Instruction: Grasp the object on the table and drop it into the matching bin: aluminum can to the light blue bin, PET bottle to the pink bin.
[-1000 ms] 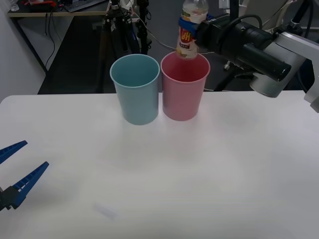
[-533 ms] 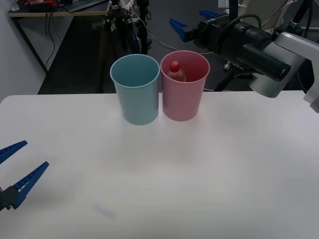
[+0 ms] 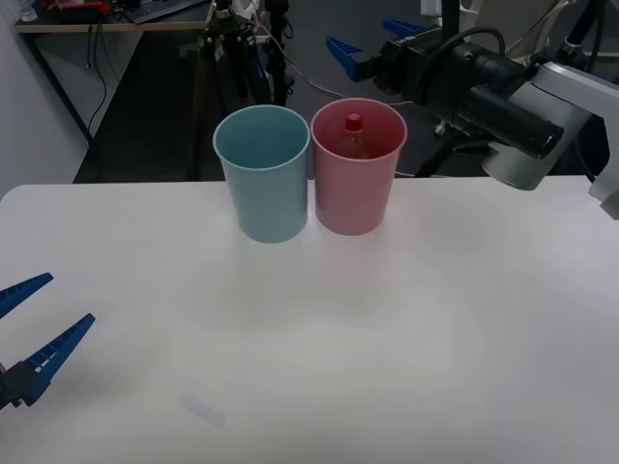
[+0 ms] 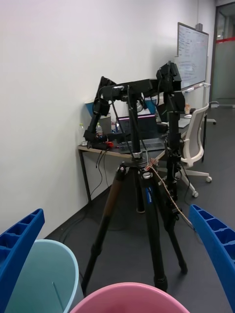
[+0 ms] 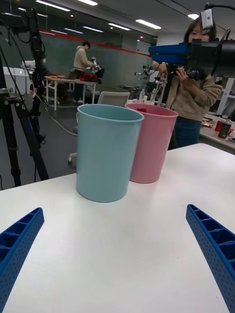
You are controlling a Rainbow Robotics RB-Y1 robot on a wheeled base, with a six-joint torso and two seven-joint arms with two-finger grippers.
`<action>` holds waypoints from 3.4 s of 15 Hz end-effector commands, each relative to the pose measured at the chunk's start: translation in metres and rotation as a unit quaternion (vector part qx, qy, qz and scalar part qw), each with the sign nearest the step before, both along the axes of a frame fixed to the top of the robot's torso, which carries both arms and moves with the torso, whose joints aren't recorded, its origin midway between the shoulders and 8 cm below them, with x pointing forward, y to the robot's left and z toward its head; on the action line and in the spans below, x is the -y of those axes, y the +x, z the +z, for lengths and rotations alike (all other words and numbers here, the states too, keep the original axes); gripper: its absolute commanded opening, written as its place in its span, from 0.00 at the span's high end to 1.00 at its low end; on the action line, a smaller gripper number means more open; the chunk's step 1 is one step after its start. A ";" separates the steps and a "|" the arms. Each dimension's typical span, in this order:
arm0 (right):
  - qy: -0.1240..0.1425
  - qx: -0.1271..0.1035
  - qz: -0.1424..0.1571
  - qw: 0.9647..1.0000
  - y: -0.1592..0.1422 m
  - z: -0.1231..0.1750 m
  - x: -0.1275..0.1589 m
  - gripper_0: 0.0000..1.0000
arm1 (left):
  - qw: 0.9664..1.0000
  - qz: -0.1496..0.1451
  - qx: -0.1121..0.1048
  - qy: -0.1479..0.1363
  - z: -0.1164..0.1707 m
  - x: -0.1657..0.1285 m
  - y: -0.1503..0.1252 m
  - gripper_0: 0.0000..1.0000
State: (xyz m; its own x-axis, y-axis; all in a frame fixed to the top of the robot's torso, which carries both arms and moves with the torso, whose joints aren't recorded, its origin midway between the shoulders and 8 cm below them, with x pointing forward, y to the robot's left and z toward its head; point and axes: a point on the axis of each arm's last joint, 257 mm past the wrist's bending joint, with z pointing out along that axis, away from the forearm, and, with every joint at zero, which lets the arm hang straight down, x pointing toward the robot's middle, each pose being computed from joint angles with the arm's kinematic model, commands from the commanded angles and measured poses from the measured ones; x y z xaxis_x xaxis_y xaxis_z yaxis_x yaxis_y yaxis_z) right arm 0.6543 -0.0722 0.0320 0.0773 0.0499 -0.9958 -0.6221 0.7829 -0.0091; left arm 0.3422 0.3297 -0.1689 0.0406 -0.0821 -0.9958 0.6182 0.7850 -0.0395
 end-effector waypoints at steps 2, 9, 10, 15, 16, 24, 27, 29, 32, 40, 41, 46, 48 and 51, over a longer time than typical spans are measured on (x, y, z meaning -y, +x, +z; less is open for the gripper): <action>-0.010 -0.001 0.001 1.000 -0.022 -0.001 0.012 0.00 | 1.000 0.000 0.000 0.000 0.000 0.000 0.000 0.00; -0.011 0.019 0.023 1.000 -0.086 0.005 0.035 0.00 | 1.000 0.000 0.000 0.000 0.000 0.000 0.000 0.00; -0.011 0.026 0.021 0.999 -0.097 0.005 0.041 0.00 | 1.000 0.000 0.000 0.000 0.000 0.000 0.000 0.00; -0.014 0.043 0.016 0.999 -0.139 0.003 0.065 0.00 | 1.000 0.000 0.000 0.000 0.000 0.000 0.000 0.00; -0.015 0.045 0.014 0.999 -0.144 0.002 0.068 0.00 | 1.000 0.000 0.000 0.000 0.000 0.000 0.000 0.00; -0.021 0.041 -0.005 0.999 -0.186 -0.020 0.095 0.00 | 1.000 0.000 0.000 0.000 0.000 0.000 0.000 0.00; -0.002 0.019 0.008 1.000 -0.206 -0.035 0.101 0.00 | 1.000 0.000 0.000 0.000 0.000 0.000 0.000 0.00; 0.018 0.002 0.016 1.000 -0.219 -0.047 0.107 0.00 | 1.000 0.000 0.000 0.000 0.000 0.000 0.000 0.00; 0.036 -0.016 0.014 0.999 -0.235 -0.070 0.116 0.00 | 1.000 0.000 0.000 0.000 0.000 0.000 0.000 0.00; 0.028 -0.053 -0.020 0.998 -0.268 -0.138 0.134 0.00 | 1.000 0.000 0.000 0.000 0.000 0.000 0.000 0.00; 0.021 -0.056 -0.011 0.998 -0.274 -0.145 0.132 0.00 | 1.000 0.000 0.000 0.000 0.000 0.000 0.000 0.00; -0.024 -0.053 0.023 0.998 -0.294 -0.164 0.119 0.00 | 1.000 0.000 0.000 0.000 0.000 0.000 0.000 0.00; -0.037 -0.053 0.028 0.997 -0.298 -0.169 0.118 0.00 | 1.000 0.000 0.000 0.000 0.000 0.000 0.000 0.00; -0.042 -0.054 0.031 0.997 -0.300 -0.172 0.117 0.00 | 1.000 0.000 0.000 0.000 0.000 0.000 0.000 0.00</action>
